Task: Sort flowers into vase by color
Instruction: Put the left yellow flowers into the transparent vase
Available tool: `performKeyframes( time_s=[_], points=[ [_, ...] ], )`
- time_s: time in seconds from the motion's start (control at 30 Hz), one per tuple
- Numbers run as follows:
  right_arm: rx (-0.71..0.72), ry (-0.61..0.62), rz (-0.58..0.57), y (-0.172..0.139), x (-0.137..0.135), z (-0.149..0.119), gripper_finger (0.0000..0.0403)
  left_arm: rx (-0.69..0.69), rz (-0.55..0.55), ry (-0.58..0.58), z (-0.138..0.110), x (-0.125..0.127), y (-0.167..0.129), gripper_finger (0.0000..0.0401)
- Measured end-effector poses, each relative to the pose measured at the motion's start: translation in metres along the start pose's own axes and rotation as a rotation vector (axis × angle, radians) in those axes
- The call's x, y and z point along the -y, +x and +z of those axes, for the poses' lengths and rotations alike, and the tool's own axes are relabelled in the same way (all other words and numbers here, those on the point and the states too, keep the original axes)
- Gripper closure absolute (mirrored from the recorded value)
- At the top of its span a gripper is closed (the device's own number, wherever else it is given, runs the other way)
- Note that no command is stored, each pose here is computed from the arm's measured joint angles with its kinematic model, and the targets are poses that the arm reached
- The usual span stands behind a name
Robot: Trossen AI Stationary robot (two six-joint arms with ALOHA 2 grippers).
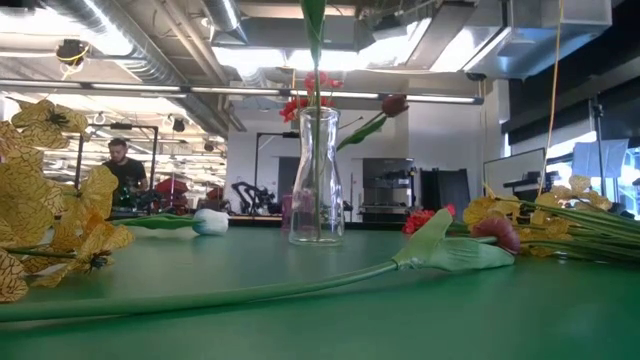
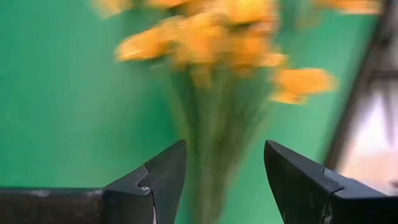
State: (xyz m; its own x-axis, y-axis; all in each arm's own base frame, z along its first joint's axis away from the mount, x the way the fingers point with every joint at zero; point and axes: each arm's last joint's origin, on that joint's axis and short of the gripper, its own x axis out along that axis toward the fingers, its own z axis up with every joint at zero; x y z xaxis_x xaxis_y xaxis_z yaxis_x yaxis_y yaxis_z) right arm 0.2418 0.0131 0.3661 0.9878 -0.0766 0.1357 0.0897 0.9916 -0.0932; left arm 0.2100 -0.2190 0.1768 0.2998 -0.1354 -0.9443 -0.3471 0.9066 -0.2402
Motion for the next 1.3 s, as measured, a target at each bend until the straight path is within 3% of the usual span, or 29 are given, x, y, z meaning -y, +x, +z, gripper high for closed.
performKeyframes(
  time_s=[0.1, 0.27, 0.47, 0.6, 0.77, 0.83, 0.93, 1.1, 1.3],
  points=[
    [0.000, -0.005, -0.001, 0.000, 0.000, 0.000, 0.0100, -0.045, -0.002, -0.059, -0.006, -0.009, 0.010, 0.0193],
    [0.001, -0.019, -0.001, 0.000, 0.000, 0.000, 0.0100, -0.067, -0.105, -0.101, -0.015, -0.015, 0.026, 0.0193],
    [-0.006, -0.019, -0.057, 0.000, 0.002, 0.000, 0.0100, -0.069, -0.090, -0.084, -0.018, -0.026, 0.033, 0.0203],
    [-0.008, -0.019, -0.078, 0.000, 0.002, 0.000, 0.0100, -0.065, -0.070, -0.074, -0.015, -0.030, 0.034, 0.0256],
    [-0.008, -0.021, -0.078, 0.000, 0.002, 0.000, 0.0100, -0.089, -0.048, -0.112, -0.005, -0.037, 0.035, 0.0375],
    [-0.003, -0.020, -0.079, 0.000, 0.002, 0.000, 0.0100, -0.088, -0.009, -0.130, 0.003, -0.042, 0.030, 0.0385],
    [0.003, -0.024, -0.080, -0.003, 0.003, 0.003, 0.0100, -0.003, 0.067, -0.102, 0.017, -0.046, 0.006, 0.0387],
    [0.030, -0.024, -0.093, -0.016, 0.006, 0.013, 0.0100, 0.240, 0.228, -0.037, 0.028, -0.054, -0.069, 0.0394],
    [0.035, -0.023, -0.094, -0.027, 0.009, 0.020, 0.0100, 0.816, 0.146, -0.042, 0.037, -0.073, -0.163, 0.0394]
  ],
)
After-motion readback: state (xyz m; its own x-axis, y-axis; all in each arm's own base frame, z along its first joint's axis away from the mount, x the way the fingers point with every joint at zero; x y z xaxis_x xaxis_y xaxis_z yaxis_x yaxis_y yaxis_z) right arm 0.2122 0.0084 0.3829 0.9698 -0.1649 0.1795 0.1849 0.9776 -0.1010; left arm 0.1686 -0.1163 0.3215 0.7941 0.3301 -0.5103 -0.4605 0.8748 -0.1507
